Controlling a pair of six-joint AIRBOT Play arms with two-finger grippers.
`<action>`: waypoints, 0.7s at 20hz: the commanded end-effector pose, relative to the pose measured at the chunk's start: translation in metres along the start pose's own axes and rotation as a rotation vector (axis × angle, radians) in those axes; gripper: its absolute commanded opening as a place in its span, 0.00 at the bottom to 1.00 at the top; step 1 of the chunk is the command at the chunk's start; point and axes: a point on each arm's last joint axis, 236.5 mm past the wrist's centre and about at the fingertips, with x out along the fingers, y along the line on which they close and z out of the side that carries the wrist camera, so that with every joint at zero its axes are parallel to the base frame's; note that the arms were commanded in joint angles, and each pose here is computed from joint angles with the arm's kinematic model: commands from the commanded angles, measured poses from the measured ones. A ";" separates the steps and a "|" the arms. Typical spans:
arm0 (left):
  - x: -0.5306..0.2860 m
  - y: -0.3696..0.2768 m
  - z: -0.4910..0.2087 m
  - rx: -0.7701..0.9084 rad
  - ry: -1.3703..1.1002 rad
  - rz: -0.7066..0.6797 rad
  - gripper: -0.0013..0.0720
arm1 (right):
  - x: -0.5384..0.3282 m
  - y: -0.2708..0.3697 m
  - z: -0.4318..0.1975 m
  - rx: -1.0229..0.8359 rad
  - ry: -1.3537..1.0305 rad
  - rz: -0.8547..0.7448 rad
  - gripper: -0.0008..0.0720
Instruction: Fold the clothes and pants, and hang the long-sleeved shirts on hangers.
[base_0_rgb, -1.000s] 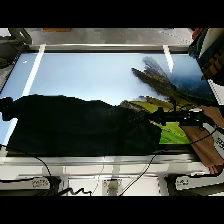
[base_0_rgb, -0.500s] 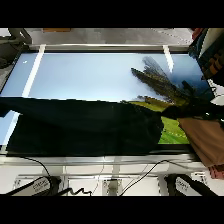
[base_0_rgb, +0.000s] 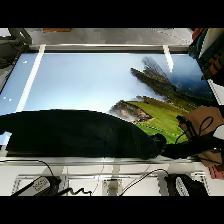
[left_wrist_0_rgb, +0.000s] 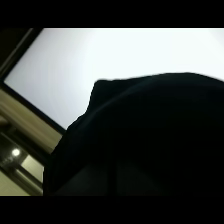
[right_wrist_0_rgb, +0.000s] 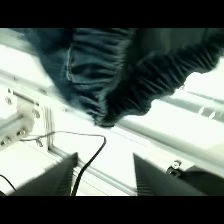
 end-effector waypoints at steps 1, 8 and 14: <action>0.031 -0.007 -0.054 0.000 0.130 -0.018 0.04 | 0.012 -0.014 0.009 0.029 -0.072 -0.043 0.60; 0.040 -0.011 -0.066 0.005 0.149 -0.024 0.04 | 0.006 -0.044 0.094 0.094 -0.357 -0.089 0.65; 0.040 -0.011 -0.066 0.005 0.150 -0.024 0.04 | 0.055 -0.003 0.114 0.346 -0.145 0.349 0.72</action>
